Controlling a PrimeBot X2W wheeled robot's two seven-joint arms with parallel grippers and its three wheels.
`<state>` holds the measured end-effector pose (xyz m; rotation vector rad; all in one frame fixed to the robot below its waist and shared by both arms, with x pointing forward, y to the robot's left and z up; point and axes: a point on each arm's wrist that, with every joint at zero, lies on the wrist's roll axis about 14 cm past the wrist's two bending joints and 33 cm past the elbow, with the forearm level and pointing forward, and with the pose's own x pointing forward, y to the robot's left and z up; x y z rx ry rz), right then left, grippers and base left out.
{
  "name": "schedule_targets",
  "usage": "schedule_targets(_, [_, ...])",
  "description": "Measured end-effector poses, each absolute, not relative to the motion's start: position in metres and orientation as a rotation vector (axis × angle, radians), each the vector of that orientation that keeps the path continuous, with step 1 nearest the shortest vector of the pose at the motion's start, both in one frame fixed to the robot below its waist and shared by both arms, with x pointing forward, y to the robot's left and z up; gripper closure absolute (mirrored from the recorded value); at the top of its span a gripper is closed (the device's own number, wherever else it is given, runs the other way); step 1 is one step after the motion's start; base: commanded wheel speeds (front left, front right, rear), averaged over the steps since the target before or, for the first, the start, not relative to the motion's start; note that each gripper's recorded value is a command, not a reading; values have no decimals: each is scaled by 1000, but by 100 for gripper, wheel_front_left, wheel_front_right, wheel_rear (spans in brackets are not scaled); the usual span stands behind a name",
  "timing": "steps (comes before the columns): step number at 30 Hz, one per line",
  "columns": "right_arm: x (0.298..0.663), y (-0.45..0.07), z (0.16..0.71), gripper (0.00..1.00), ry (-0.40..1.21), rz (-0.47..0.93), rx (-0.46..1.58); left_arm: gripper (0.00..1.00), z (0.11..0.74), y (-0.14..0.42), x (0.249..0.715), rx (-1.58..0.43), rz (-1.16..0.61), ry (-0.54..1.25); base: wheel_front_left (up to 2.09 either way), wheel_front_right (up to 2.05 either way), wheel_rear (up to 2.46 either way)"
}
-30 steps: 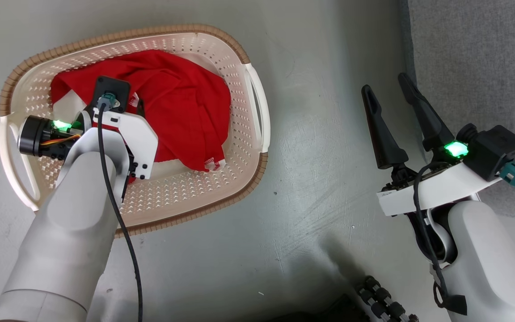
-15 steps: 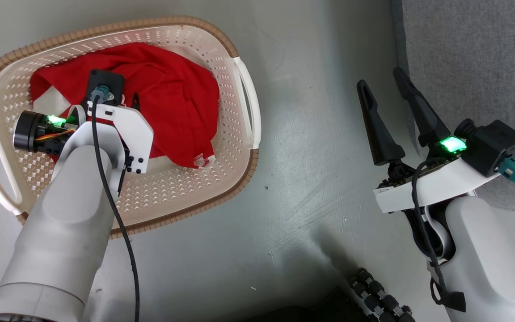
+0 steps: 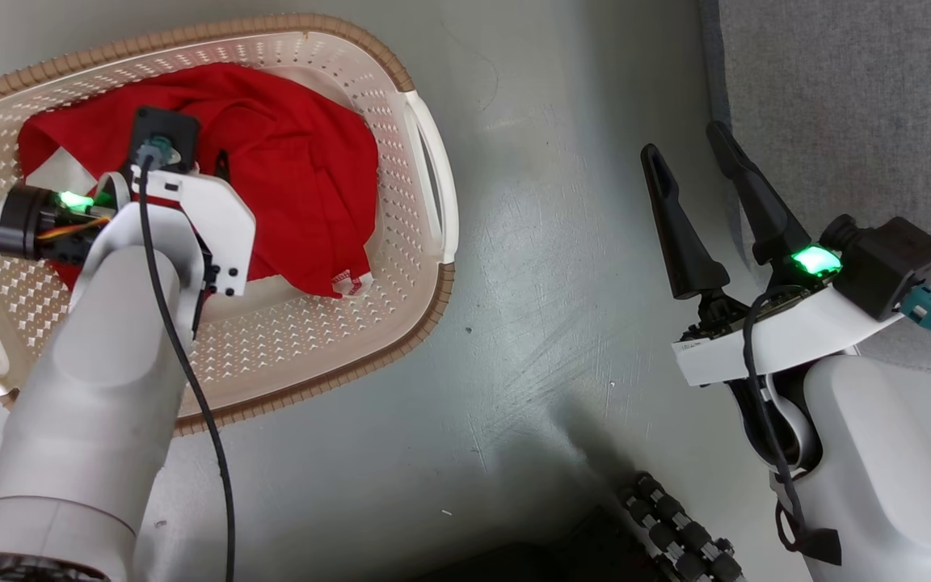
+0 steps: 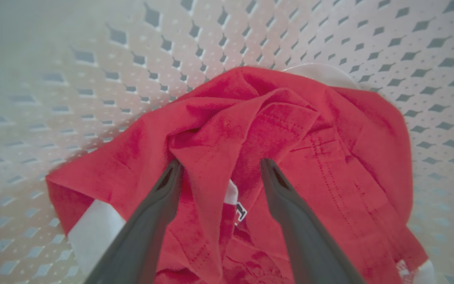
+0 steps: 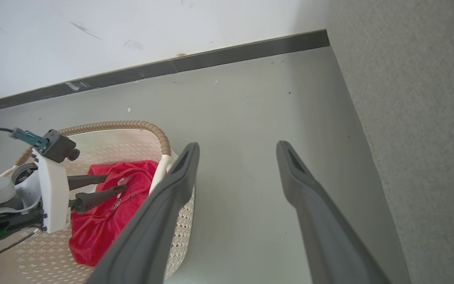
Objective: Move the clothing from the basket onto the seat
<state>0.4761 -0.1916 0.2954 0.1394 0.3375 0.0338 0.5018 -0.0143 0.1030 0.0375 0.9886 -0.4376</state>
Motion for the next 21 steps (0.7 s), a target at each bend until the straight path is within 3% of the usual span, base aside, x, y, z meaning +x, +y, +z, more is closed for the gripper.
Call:
schedule_targets(17, [473, -195, 289, 0, 350, 20, 146, 0, 90, -18, 505, 36, -438, 979, 0, 0, 0])
schedule_targets(20, [473, -196, 288, 0, 351, 18, 145, 33, 89, -19, 507, 38, -437, 971, 0, 0, 0])
schedule_targets(21, [473, -196, 288, 0, 352, 18, 144, 48, 89, -19, 508, 37, -437, 969, 0, 0, 0])
